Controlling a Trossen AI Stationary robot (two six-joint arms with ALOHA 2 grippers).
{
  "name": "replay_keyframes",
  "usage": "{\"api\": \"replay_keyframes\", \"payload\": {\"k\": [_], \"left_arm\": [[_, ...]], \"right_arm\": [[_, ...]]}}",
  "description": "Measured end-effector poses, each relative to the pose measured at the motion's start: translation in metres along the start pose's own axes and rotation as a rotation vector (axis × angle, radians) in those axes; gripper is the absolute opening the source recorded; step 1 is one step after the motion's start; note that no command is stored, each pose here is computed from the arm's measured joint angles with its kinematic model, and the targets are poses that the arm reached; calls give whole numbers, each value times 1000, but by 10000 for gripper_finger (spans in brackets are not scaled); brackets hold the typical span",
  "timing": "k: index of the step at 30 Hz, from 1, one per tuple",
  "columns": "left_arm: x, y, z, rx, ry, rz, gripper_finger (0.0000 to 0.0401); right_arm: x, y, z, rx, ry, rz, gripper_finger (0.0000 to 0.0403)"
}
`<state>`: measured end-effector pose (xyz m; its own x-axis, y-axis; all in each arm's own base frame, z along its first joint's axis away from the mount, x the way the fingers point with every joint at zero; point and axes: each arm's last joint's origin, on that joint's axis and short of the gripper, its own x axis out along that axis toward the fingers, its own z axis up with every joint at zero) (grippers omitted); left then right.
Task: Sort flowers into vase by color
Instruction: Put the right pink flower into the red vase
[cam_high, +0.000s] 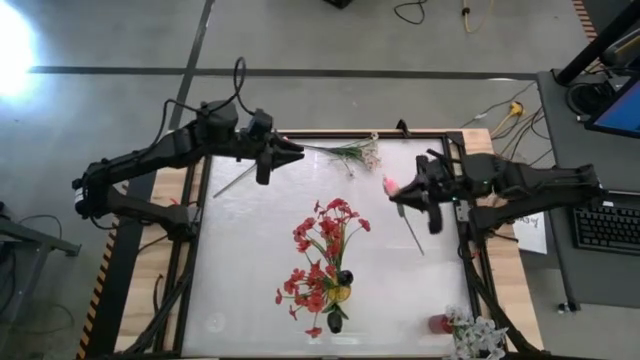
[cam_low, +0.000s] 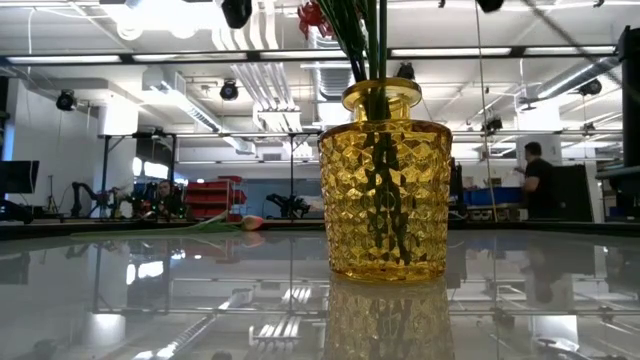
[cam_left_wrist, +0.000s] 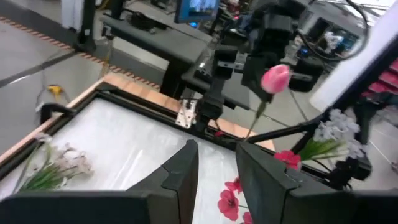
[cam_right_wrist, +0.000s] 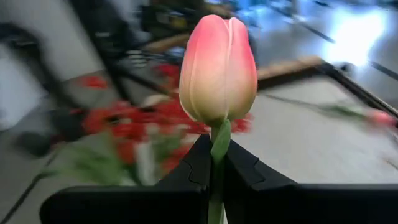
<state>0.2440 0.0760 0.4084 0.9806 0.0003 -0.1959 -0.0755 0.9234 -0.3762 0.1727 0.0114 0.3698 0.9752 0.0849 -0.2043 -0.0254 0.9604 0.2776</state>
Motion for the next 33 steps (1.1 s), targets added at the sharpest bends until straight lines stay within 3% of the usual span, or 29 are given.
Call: {"api": "replay_keyframes", "payload": {"k": [8,13,21,27,33], "left_arm": [[0,-1,0,36,8,-52,99],[0,-2,0,67,12,-78,99],[-1,-5,7,136,-53,-97,99],[1,-4,7,144,-82,-106,99],[9,1,-3,144,-144,-177,99]], "right_arm": [[-27,19,0,-116,-122,299,12],[-73,25,-7,-156,-279,488,12],[-84,36,-23,-152,-455,724,12],[-83,44,-33,-130,-398,871,12],[-79,50,-48,-116,-331,941,12]]}}
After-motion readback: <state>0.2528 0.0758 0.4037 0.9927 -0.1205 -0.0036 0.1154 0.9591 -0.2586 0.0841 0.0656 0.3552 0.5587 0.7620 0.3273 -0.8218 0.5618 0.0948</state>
